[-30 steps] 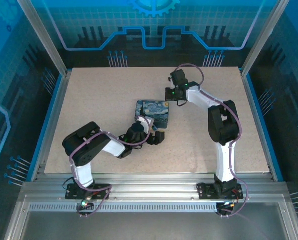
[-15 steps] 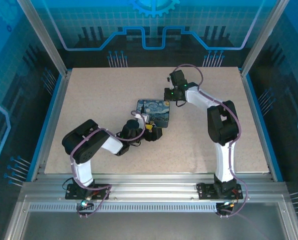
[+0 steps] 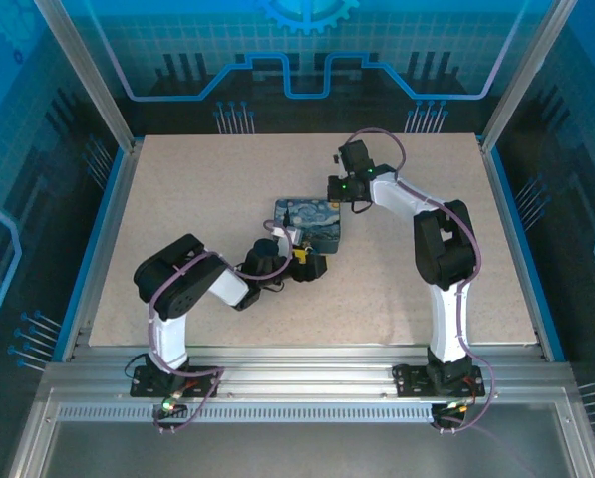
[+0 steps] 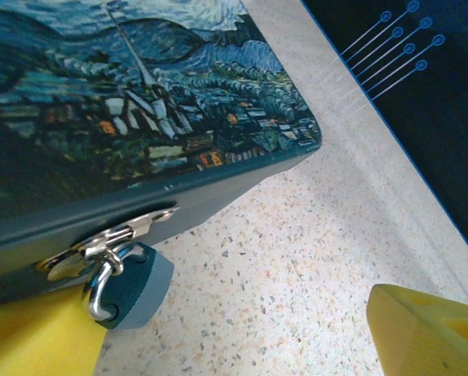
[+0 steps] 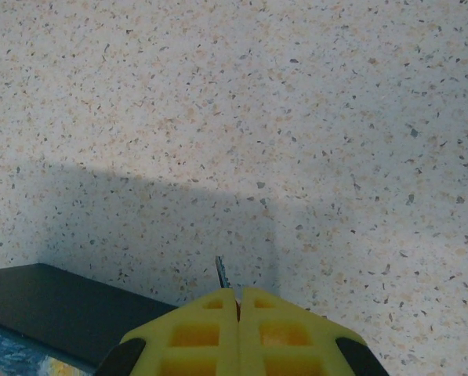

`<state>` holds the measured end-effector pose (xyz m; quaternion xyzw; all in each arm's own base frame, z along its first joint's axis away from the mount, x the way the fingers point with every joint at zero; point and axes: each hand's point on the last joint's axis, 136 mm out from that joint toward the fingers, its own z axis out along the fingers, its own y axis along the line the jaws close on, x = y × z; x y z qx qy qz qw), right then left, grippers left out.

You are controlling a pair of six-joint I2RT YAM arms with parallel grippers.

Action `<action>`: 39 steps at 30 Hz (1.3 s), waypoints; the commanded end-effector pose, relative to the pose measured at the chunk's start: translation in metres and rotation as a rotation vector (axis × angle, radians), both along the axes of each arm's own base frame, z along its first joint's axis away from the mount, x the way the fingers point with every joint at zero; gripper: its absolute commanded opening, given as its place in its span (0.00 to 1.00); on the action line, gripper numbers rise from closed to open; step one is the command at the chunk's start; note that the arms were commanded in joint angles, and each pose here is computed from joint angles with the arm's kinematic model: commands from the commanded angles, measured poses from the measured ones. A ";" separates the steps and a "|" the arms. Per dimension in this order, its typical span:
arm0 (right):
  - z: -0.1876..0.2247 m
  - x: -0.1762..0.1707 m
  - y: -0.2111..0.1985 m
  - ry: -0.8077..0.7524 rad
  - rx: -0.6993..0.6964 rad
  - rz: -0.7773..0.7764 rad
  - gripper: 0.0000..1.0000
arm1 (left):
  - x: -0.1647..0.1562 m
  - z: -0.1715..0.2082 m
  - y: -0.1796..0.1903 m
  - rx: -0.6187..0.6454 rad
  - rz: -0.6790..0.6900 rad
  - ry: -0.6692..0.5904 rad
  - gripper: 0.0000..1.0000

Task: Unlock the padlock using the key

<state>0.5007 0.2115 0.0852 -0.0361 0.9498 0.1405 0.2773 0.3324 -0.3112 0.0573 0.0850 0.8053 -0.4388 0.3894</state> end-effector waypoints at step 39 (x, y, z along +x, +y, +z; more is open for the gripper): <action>0.054 -0.003 -0.019 -0.089 -0.021 -0.026 0.00 | 0.007 0.006 -0.014 -0.142 -0.036 0.045 0.66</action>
